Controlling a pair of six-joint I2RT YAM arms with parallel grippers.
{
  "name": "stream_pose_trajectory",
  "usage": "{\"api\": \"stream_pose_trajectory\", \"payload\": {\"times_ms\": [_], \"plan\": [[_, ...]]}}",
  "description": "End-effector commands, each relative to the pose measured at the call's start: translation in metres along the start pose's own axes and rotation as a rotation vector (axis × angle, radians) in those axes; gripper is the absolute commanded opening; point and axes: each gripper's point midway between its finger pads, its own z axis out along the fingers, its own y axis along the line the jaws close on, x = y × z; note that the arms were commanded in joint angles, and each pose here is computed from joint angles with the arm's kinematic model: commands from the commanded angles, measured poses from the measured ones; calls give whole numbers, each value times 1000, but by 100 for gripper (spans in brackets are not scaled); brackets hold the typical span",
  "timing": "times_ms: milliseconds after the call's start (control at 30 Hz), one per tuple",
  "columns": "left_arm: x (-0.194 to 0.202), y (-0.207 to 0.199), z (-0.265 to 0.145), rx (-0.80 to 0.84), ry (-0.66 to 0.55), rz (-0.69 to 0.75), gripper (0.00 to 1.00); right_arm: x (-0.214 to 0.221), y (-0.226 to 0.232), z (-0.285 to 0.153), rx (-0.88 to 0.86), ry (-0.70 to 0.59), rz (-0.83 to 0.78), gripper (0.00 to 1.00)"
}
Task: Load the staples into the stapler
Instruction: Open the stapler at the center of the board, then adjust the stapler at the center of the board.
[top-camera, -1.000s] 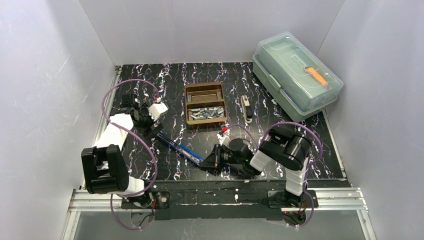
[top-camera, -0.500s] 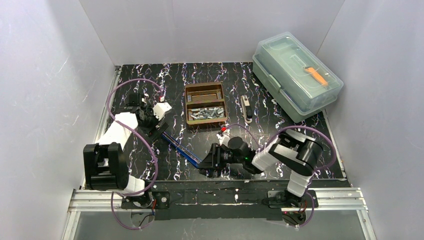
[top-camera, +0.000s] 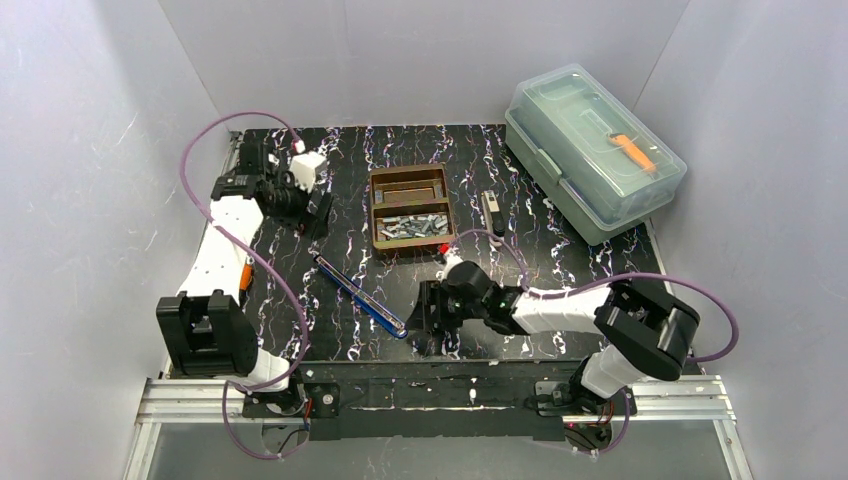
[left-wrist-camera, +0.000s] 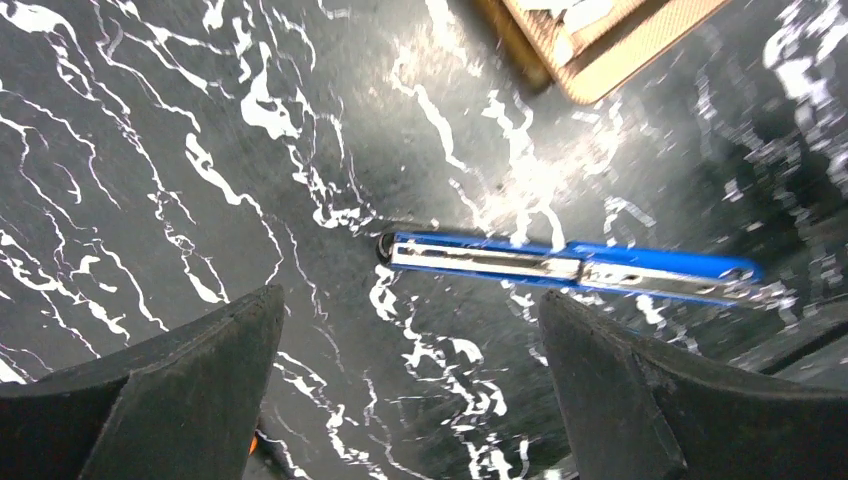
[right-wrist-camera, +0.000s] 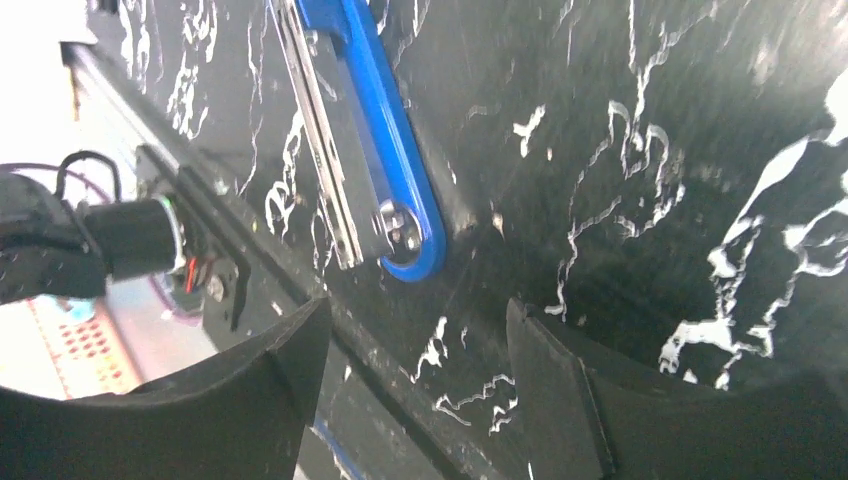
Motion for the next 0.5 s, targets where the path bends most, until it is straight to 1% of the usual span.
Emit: {"api": "stream_pose_trajectory", "payload": {"times_ms": [0, 100, 200, 267, 333, 400, 467], "plan": [[-21, -30, -30, 87, -46, -217, 98, -36, 1, -7, 169, -58, -154, 72], [-23, -31, -34, 80, -59, -222, 98, -64, 5, -13, 265, -103, -220, 70], [-17, -27, -26, 69, -26, -239, 98, -91, 15, -22, 324, -144, -281, 69], [-12, -27, -21, 75, -3, -257, 98, -108, 20, -29, 349, -172, -297, 69], [-13, -30, -20, 90, -1, -276, 98, -120, 31, -33, 335, -190, -314, 68], [-18, -34, -26, 103, -13, -295, 98, -120, 37, -28, 315, -163, -352, 67], [-24, -37, -34, 113, -22, -316, 98, -110, 37, -20, 329, -118, -415, 67]]}}
